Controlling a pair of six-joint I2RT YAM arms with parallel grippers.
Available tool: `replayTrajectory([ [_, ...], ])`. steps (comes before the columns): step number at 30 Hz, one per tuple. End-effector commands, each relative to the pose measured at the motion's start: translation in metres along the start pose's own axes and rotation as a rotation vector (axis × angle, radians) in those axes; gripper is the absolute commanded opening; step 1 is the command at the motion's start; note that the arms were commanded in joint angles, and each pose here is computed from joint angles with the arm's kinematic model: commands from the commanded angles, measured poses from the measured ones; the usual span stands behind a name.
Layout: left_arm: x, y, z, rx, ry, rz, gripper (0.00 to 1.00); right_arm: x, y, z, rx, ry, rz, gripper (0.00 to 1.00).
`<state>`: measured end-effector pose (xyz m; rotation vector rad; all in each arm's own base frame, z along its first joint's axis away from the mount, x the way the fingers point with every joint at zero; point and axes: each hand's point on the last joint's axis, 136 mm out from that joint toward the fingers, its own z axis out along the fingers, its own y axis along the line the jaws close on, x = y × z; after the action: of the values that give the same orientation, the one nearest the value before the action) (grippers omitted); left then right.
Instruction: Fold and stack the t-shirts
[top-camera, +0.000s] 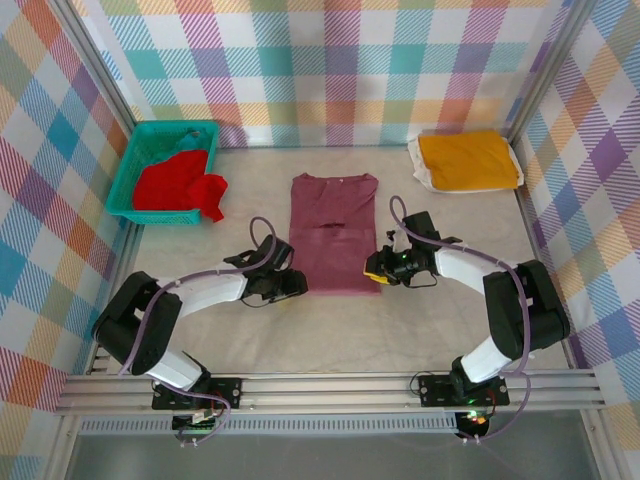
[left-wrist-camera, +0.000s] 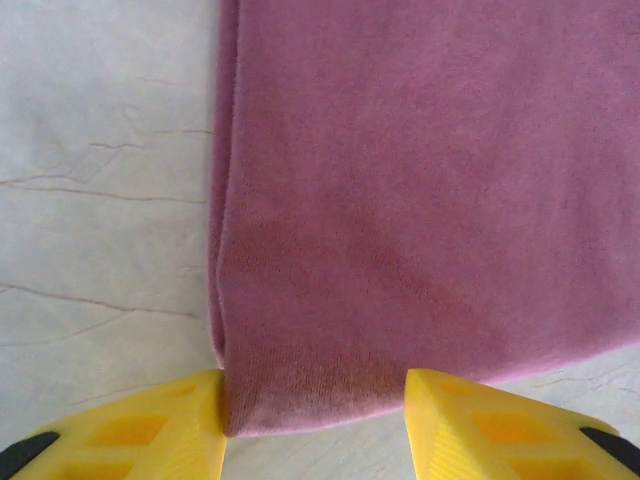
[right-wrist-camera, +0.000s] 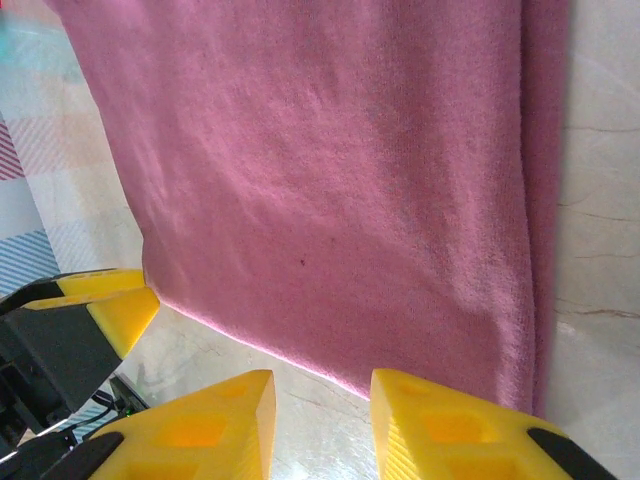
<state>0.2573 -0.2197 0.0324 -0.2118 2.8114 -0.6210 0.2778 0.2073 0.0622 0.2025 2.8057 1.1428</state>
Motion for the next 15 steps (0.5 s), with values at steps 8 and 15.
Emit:
replayTrajectory([
  [8,-0.007,0.004,0.011,-0.069,-0.002,0.016,0.42,0.005,-0.004,0.0,0.0,0.001,-0.003,0.32],
  [15,-0.01,0.012,-0.004,-0.116,-0.039,0.013,0.2,0.012,-0.006,-0.008,0.007,-0.013,0.004,0.38],
])
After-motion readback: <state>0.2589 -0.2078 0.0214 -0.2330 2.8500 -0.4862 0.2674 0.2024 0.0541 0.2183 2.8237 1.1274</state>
